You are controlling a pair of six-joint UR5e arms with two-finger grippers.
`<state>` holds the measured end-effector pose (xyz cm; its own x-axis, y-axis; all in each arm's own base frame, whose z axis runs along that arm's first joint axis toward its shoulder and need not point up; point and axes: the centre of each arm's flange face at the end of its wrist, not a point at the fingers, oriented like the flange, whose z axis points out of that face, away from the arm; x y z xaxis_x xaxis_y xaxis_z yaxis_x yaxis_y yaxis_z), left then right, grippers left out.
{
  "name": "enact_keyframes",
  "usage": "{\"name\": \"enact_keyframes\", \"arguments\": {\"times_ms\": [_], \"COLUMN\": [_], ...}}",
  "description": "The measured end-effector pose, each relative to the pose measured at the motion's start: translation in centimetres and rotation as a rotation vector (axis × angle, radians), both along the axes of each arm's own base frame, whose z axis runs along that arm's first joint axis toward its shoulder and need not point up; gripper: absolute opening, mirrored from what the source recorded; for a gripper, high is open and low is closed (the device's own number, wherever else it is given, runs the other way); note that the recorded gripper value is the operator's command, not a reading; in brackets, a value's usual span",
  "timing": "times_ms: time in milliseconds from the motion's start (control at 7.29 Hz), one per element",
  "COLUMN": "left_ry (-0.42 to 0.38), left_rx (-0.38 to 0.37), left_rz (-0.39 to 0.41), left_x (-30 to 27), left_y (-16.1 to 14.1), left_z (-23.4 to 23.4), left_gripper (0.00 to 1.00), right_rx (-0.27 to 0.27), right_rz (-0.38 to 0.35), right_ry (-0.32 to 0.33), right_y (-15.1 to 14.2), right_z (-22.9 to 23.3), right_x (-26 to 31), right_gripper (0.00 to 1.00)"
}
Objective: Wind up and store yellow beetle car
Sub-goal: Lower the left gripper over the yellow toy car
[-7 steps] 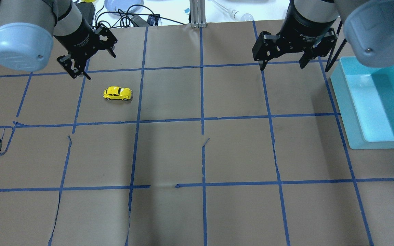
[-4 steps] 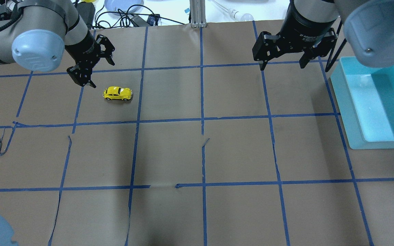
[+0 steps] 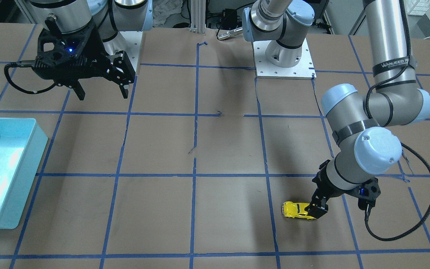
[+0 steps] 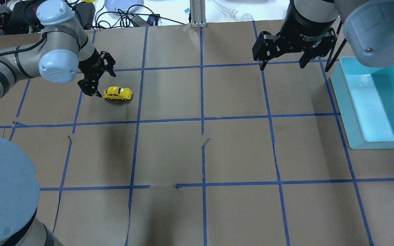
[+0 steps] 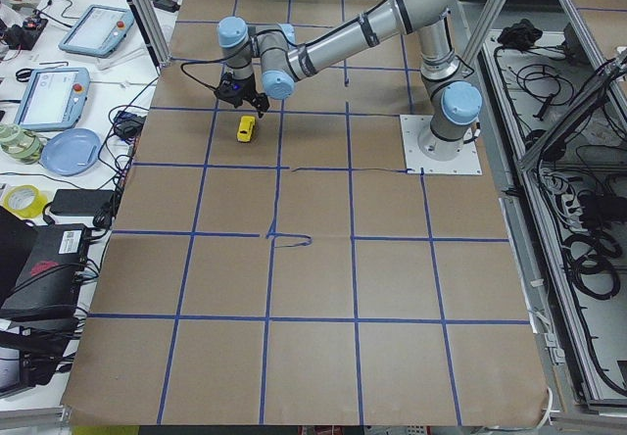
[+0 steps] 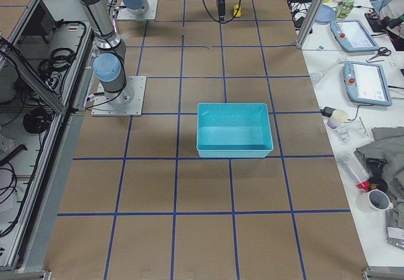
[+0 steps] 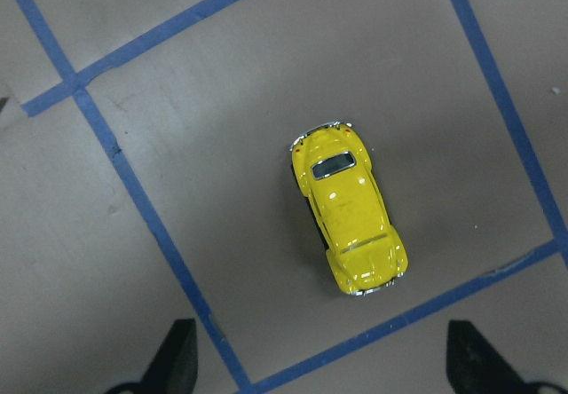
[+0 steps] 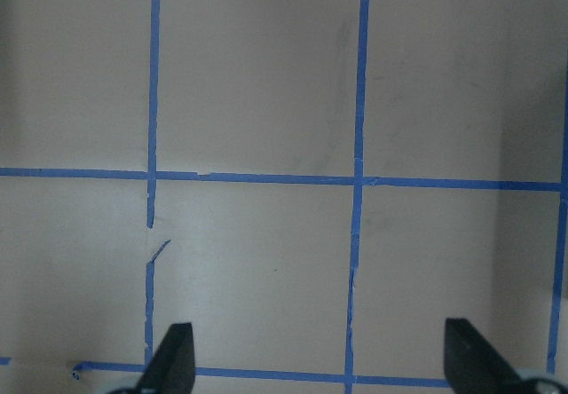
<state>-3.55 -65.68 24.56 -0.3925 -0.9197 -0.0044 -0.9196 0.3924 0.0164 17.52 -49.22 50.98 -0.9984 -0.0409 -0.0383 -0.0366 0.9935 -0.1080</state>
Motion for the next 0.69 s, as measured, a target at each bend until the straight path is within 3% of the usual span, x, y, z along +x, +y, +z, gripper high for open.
{"name": "enact_keyframes", "arguments": {"times_ms": [686], "left_ry": [0.008], "left_rx": [0.039], "left_rz": [0.102], "left_x": [1.2], "left_y": [-1.8], "left_z": [-4.8], "left_gripper": [1.00], "right_rx": [0.002], "right_rz": [0.001], "right_ry": [0.001], "right_y": [0.0], "right_z": [-0.2], "right_x": [0.0], "right_gripper": [1.00]}}
